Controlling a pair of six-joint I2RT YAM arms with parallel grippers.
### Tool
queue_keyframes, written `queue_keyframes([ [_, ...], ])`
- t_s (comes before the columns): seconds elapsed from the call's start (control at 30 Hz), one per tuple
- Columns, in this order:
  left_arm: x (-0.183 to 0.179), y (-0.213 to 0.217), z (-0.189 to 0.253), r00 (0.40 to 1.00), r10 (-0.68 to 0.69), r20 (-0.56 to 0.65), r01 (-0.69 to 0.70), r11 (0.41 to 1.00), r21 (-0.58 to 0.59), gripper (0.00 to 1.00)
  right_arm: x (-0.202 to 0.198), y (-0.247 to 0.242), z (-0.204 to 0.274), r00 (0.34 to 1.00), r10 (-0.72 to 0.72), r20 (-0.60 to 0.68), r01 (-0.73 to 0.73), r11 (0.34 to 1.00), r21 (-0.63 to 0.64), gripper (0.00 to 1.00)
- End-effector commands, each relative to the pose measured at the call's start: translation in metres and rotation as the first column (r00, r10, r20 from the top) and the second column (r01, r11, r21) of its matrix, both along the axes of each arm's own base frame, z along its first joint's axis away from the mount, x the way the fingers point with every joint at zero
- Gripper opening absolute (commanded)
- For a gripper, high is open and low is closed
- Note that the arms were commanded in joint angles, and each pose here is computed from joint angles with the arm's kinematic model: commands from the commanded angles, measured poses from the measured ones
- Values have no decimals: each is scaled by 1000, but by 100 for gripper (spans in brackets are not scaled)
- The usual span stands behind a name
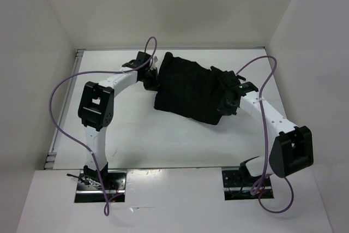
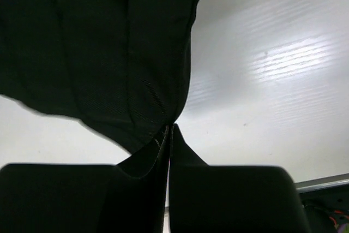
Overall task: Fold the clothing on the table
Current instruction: Flatten the skirt out, then fold the skirt
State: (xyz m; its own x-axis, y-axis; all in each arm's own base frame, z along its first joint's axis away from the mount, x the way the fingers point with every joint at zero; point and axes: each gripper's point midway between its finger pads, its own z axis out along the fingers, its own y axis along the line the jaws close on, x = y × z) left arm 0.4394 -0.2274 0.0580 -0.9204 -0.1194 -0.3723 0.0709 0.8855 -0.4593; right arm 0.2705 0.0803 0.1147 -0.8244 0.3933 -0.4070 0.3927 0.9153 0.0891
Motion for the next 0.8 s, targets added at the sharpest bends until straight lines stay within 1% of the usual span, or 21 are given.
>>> queue_keyframes([
  [0.0, 2, 0, 9, 1000, -26, 12, 26, 1000, 4, 12, 7, 10, -10, 1000, 23, 7, -23, 998, 51, 0],
  [0.03, -5, -1, 4, 999, -38, -11, 38, 999, -8, 25, 5, 10, -14, 1000, 23, 4, -23, 998, 50, 0],
  [0.07, -8, -4, 17, 999, -49, 17, 50, 998, -35, 34, 5, 10, -18, 1000, 23, -12, -22, 999, 45, 0],
  [0.1, -16, -7, 21, 998, -67, 14, 68, 996, -64, 58, 6, 8, -22, 1000, 18, -22, -17, 999, 28, 0],
  [0.13, -33, -2, 9, 998, -47, -32, 45, 997, -64, 66, 8, 7, -22, 1000, 14, -10, -14, 1000, 22, 0],
  [0.17, -35, -1, 26, 999, -47, 18, 49, 996, -79, 70, 8, 6, -26, 1000, 14, -25, -13, 1000, 17, 0],
  [0.2, -38, 7, 27, 1000, -17, 20, 18, 997, -73, 73, 8, 6, -30, 999, 14, -39, -13, 1000, 12, 0],
  [0.27, -52, 16, 25, 1000, -5, 20, 6, 999, -54, 82, 10, 7, -33, 999, 13, -41, -13, 1000, 12, 0],
  [0.3, -51, 24, 19, 1000, 18, 13, -18, 999, -32, 82, 10, 5, -33, 999, 10, -38, -10, 1000, 4, 0],
  [0.4, -53, 27, 15, 1000, 24, 7, -24, 999, -20, 82, 14, 3, -32, 999, 2, -40, -3, 1000, -19, 0],
  [0.43, -53, 28, 9, 1000, 29, -2, -29, 1000, -9, 82, 18, 1, -29, 1000, -3, -26, 3, 1000, -29, 0],
  [0.47, -55, 30, 5, 999, 34, -11, -34, 999, 2, 82, 18, 1, -32, 999, 6, -37, -8, 999, -36, 0],
  [0.6, -55, 39, -1, 999, 52, 8, -53, 998, 47, 79, 19, -4, -29, 1000, -2, -31, 1, 998, -59, 0],
  [0.7, -50, 45, -2, 997, 64, 32, -66, 995, 76, 71, 19, -4, -32, 999, -3, -40, 0, 998, -62, 0],
  [0.77, -50, 49, -14, 997, 76, 14, -77, 991, 106, 66, 18, -4, -34, 999, -3, -49, 0, 998, -65, 0],
])
